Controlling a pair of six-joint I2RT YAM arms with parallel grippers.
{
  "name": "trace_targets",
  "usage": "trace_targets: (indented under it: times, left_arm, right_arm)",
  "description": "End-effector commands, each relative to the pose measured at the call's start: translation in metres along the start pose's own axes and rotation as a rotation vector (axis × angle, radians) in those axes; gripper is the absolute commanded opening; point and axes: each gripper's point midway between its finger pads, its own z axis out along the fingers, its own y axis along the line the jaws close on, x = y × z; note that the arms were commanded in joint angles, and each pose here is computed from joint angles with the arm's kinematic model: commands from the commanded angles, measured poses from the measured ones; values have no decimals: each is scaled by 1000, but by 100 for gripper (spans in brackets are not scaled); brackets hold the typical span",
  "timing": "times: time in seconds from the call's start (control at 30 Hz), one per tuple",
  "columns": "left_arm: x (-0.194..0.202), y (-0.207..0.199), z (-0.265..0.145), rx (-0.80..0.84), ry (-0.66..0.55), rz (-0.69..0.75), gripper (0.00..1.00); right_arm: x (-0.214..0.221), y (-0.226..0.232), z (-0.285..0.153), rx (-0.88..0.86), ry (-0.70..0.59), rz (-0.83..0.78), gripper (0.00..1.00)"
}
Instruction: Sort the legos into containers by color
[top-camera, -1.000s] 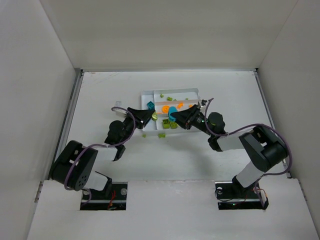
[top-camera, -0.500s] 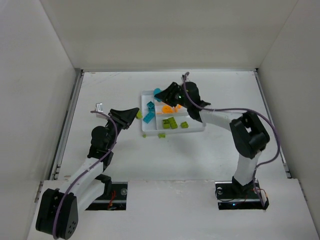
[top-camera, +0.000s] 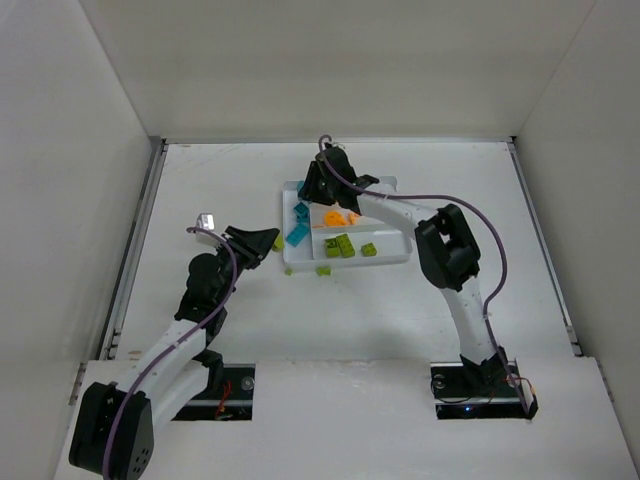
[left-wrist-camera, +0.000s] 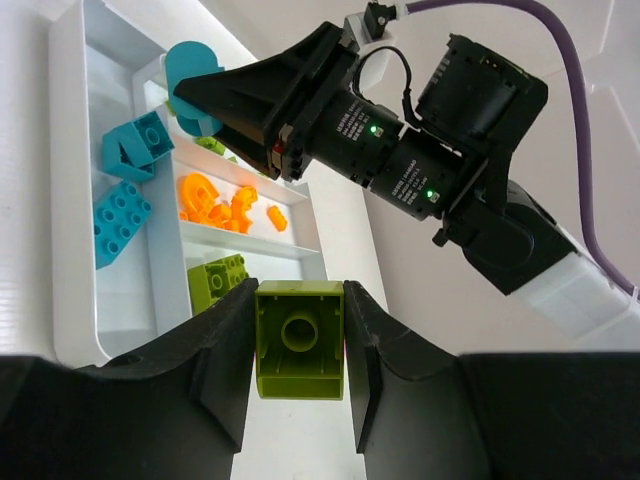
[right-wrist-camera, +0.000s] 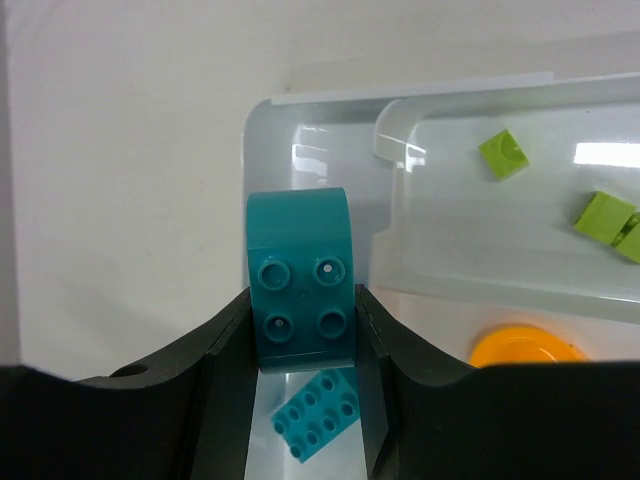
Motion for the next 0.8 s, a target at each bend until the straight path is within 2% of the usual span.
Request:
trace_targets:
  times: [0.0, 0.27, 0.37, 0.47, 0.57, 0.77]
  left_arm:
    - [-2, -3, -3, 28, -12, 31, 12]
    - [3, 0, -3, 21, 0, 31, 12]
    - [3, -1, -3, 26, 3, 25, 12]
    - [1, -1, -5, 28, -7, 32, 13]
    - [0, -4, -3, 30, -3, 24, 13]
    - [0, -13, 0, 44, -3, 32, 13]
  right_arm:
    - [-7, 3, 1, 53, -21, -61, 36]
    - [-6, 24, 15, 19, -65, -78, 41]
    - [-7, 27, 20, 22, -75, -90, 47]
    - [-4, 28, 22, 24, -74, -85, 59]
    - [-8, 30, 17, 27, -89, -88, 65]
    - [-36, 45, -22, -6, -179, -83, 65]
